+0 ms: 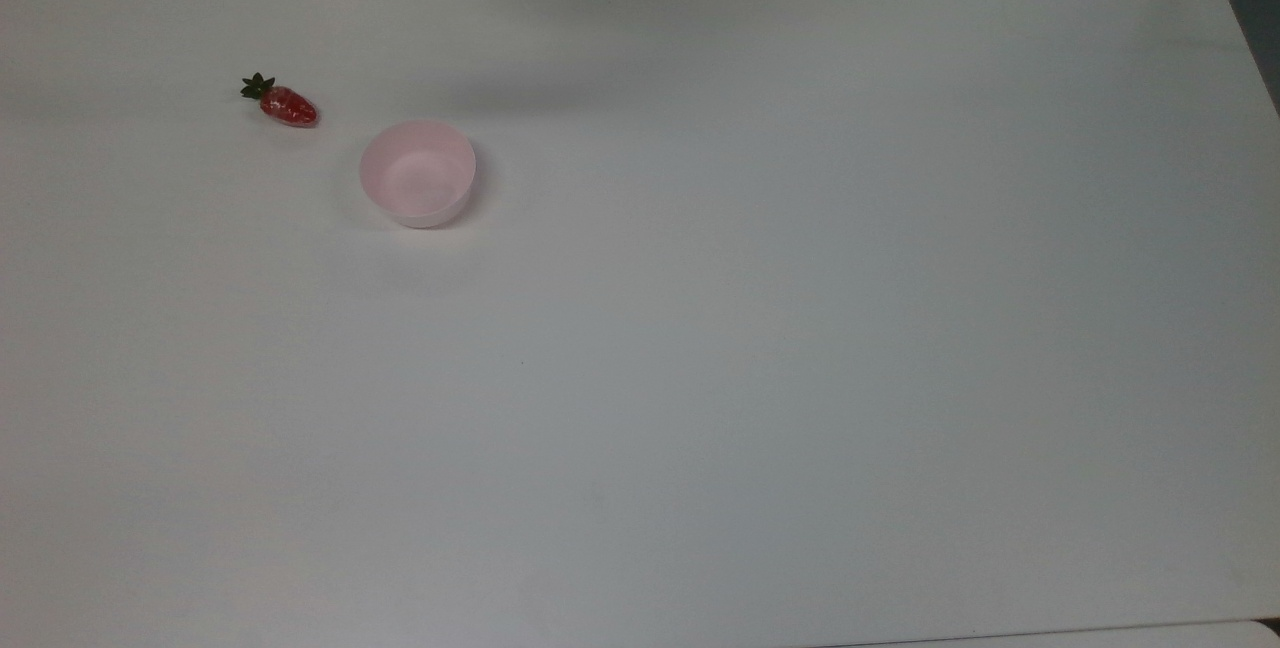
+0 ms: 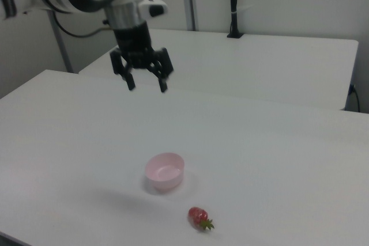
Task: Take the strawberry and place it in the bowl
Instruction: 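Move the open gripper over the red strawberry and lower it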
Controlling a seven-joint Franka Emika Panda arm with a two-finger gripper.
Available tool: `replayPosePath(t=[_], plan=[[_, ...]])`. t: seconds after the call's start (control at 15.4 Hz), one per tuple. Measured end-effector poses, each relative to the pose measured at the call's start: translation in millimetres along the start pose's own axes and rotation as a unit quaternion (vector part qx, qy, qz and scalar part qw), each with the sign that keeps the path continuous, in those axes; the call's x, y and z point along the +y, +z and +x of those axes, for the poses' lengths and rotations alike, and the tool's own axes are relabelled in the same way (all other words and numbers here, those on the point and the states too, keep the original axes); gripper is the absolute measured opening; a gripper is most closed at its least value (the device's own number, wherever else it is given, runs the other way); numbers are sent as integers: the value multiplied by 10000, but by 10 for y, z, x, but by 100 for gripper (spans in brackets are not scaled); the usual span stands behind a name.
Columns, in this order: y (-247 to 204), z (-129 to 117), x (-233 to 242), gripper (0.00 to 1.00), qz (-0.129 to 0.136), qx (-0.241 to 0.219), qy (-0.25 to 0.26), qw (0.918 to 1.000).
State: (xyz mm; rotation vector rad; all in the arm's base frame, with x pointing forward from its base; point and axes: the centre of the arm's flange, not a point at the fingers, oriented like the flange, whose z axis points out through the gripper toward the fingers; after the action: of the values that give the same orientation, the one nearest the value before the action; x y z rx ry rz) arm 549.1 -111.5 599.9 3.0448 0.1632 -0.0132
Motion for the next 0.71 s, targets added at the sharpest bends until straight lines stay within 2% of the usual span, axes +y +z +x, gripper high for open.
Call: replayPosePath(t=[0.26, 0.39, 0.58, 0.71], plan=[[719, -145, 573, 100, -184, -712, 314, 9968], [1156, -225, 846, 100, -232, -748, 422, 9960], [1773, -297, 970, 100, -550, -693, -142, 9960], [2086, -317, 938, 100, -571, -817, -747, 9922]])
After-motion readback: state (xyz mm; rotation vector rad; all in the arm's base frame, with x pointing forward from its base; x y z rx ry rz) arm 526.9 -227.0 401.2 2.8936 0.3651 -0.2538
